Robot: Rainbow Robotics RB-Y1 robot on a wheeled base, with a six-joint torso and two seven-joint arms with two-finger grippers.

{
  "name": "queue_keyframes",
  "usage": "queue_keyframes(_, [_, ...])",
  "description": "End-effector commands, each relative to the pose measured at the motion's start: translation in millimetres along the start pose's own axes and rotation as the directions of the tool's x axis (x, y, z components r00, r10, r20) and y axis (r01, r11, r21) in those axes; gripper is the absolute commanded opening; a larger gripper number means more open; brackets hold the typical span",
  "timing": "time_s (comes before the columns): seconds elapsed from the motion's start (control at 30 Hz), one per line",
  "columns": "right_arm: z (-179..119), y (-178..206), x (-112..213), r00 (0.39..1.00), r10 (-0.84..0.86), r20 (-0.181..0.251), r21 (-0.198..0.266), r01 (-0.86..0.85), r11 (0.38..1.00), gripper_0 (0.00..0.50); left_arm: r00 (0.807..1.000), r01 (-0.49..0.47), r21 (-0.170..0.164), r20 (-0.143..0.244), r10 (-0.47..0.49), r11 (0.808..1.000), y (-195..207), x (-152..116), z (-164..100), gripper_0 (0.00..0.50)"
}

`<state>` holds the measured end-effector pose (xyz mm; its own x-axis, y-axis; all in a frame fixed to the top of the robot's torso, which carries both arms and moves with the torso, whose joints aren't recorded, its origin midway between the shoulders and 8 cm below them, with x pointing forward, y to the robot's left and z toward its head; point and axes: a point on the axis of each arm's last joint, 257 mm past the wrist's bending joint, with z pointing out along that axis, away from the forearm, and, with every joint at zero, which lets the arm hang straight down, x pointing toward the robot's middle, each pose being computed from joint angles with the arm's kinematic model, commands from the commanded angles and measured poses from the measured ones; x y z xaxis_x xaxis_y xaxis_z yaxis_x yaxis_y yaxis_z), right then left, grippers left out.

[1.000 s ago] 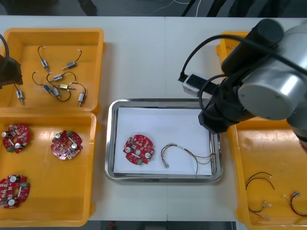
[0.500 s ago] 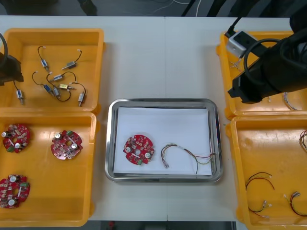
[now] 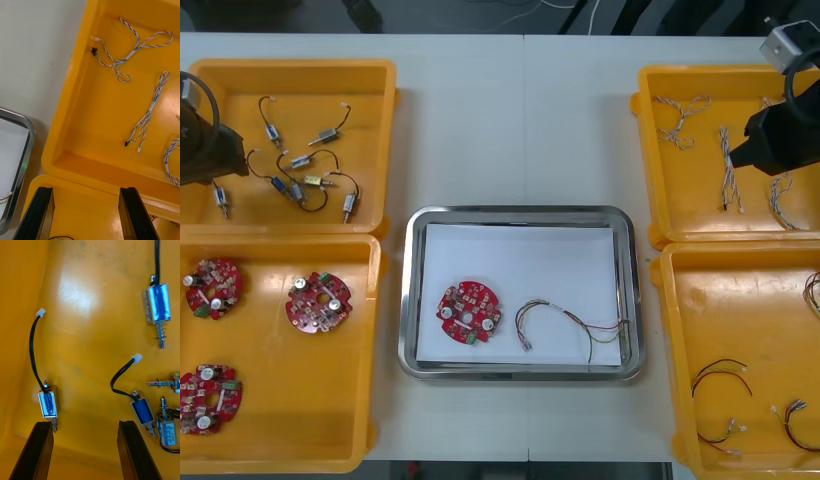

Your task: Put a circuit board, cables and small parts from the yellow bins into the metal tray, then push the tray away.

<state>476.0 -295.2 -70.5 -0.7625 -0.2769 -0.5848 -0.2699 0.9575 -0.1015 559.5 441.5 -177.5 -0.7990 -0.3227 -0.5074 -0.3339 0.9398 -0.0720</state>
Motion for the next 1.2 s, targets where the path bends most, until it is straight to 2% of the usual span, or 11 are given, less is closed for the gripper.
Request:
queue_keyframes(0.03, [-19,-42,-20,0.998,0.059,0.029,0.075,-0.061,0.995,0.5,0.992,-0.121,-0.004,0.035,0.121,0.993,-11,-16,-1,0.5])
queue_keyframes(0.3, [-9,-73,-23,0.986,0.166,-0.023,0.098,-0.163,0.982,0.5,0.992,-0.124,-0.015,0.017,0.124,0.992,-3,-9,11,0.5])
queue_keyframes(0.57, [2,-100,-7,0.966,0.245,-0.075,0.144,-0.233,0.962,0.5,0.993,-0.121,-0.028,0.006,0.121,0.992,9,-7,18,0.5])
queue_keyframes(0.67, [7,-105,-2,0.958,0.271,-0.097,0.145,-0.256,0.956,0.5,0.993,-0.116,-0.023,0.009,0.117,0.993,10,-6,23,0.5])
queue_keyframes(0.73, [11,-109,-3,0.954,0.284,-0.099,0.139,-0.269,0.953,0.5,0.993,-0.115,-0.021,0.008,0.115,0.993,11,-6,24,0.5])
queue_keyframes(1.0, [28,-116,-18,0.948,0.315,-0.053,0.106,-0.308,0.945,0.5,0.993,-0.121,-0.005,-0.01,0.121,0.993,10,1,30,0.5])
queue_keyframes(1.2, [40,-112,-34,0.942,0.332,-0.037,0.073,-0.329,0.941,0.5,0.991,-0.134,0.004,-0.003,0.134,0.991,3,3,35,0.5])
